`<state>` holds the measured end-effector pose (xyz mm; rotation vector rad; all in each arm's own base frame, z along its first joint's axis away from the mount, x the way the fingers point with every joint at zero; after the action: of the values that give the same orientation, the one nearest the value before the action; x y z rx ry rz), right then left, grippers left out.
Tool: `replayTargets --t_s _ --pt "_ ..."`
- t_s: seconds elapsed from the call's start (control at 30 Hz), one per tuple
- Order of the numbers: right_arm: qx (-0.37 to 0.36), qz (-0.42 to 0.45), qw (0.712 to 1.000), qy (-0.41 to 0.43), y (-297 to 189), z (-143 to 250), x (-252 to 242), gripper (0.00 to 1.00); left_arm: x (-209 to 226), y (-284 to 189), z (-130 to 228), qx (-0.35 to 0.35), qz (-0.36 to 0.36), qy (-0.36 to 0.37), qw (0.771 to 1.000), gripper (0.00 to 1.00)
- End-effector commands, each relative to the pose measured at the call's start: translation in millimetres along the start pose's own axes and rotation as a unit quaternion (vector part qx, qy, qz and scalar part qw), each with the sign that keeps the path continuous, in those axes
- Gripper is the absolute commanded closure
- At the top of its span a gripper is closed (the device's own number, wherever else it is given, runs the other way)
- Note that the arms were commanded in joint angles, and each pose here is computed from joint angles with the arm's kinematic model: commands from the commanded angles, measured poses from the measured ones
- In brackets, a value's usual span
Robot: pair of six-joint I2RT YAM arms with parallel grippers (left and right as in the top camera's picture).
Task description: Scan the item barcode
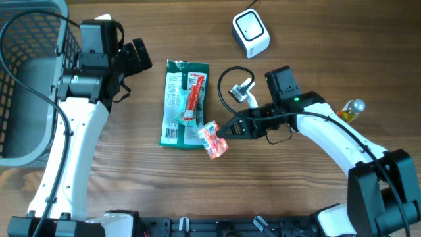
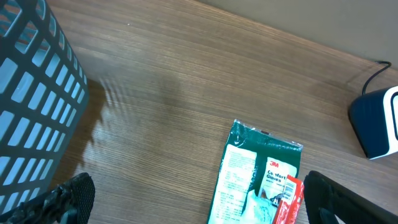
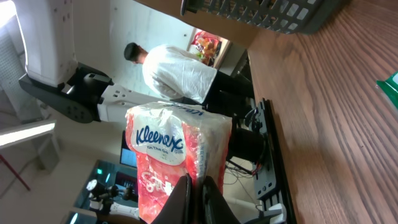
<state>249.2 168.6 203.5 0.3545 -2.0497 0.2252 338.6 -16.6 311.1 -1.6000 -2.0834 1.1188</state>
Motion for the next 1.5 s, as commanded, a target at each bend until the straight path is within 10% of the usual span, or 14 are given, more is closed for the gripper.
replayTargets --t_s 0.0,0.37,0.77,1.1,1.47 --pt "0.000 -0.001 1.000 -0.008 0 2 1 0.96 0 -3 -5 -0.010 -0.002 0.006 1.000 0.00" --pt "0.024 0.160 0.986 0.035 -4 10 -21 0.96 0 -3 -5 -0.010 -0.002 0.006 1.000 0.00" --pt "0.000 0.453 0.883 0.124 -30 -27 -20 0.96 0 -3 -5 -0.010 -0.002 0.006 1.000 0.00" --pt "-0.027 0.639 0.769 0.011 -59 -123 132 0.96 0 -3 -5 -0.010 -0.002 0.006 1.000 0.00" --pt "0.012 0.784 0.606 -0.132 -88 -177 86 0.96 0 -3 -5 -0.010 -0.002 0.006 1.000 0.00"
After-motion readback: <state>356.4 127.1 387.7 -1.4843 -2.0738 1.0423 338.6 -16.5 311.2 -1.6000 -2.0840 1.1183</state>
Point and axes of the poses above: each gripper's point midway between its finger pads, its own y axis out along the fingers, its own x axis along the line the jaws close on, z = x × y, the point moved 10 cm from there along -y, back along the fingers, and after that the axes turned 7 degrees about -y, right-handed, at the moved point
